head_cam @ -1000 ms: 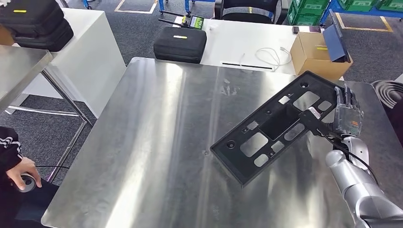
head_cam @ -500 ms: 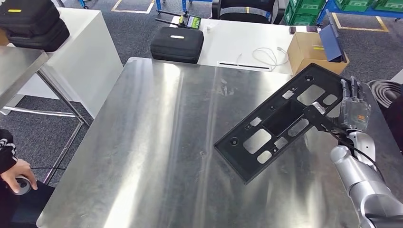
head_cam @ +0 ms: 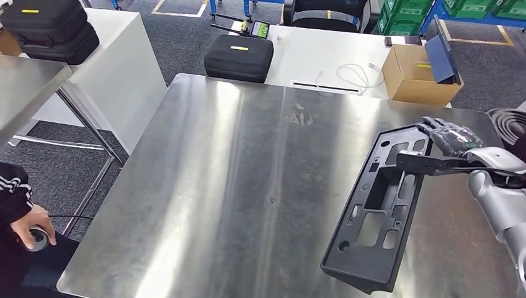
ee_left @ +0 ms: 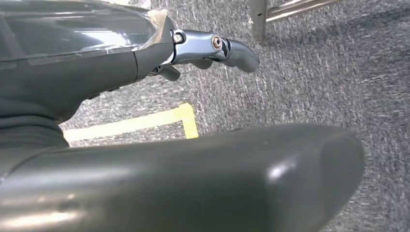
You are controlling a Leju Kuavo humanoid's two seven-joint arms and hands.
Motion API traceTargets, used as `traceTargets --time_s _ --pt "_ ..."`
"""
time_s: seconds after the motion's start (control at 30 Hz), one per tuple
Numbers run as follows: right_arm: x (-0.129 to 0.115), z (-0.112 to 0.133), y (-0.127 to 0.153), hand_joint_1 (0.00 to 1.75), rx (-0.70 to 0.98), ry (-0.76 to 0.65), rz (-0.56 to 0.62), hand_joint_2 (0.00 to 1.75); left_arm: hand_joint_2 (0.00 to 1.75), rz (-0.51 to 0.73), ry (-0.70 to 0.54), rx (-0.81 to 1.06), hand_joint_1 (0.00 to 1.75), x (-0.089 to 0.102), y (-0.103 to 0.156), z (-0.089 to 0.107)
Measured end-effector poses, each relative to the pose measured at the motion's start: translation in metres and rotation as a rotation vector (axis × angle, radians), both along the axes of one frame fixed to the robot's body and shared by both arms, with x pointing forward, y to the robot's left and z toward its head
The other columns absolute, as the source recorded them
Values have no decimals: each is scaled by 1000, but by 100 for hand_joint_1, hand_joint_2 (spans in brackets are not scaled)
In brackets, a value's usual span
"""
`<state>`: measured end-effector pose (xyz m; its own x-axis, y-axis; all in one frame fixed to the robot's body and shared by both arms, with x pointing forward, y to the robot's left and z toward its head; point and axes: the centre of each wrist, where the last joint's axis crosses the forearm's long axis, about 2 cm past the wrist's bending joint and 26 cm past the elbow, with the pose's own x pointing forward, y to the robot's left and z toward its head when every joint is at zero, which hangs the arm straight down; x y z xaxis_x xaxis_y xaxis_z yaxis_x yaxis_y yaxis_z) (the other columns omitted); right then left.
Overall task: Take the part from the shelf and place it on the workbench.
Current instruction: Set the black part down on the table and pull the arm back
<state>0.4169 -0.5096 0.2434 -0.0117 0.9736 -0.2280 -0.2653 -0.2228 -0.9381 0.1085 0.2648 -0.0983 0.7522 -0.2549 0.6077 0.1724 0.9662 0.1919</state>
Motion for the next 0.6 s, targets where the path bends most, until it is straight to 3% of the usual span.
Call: traceTargets --time_s 0.23,0.43,0.6 --pt "3 15 1 0 -44 -7 34 0 0 -4 -1 8 0 1 3 0" --pt "4 31 -5 0 -36 139 28 0 0 -20 -2 15 0 1 4 0" --pt "-6 36 -20 0 -21 162 -3 0 0 -37 6 24 0 2 4 0"
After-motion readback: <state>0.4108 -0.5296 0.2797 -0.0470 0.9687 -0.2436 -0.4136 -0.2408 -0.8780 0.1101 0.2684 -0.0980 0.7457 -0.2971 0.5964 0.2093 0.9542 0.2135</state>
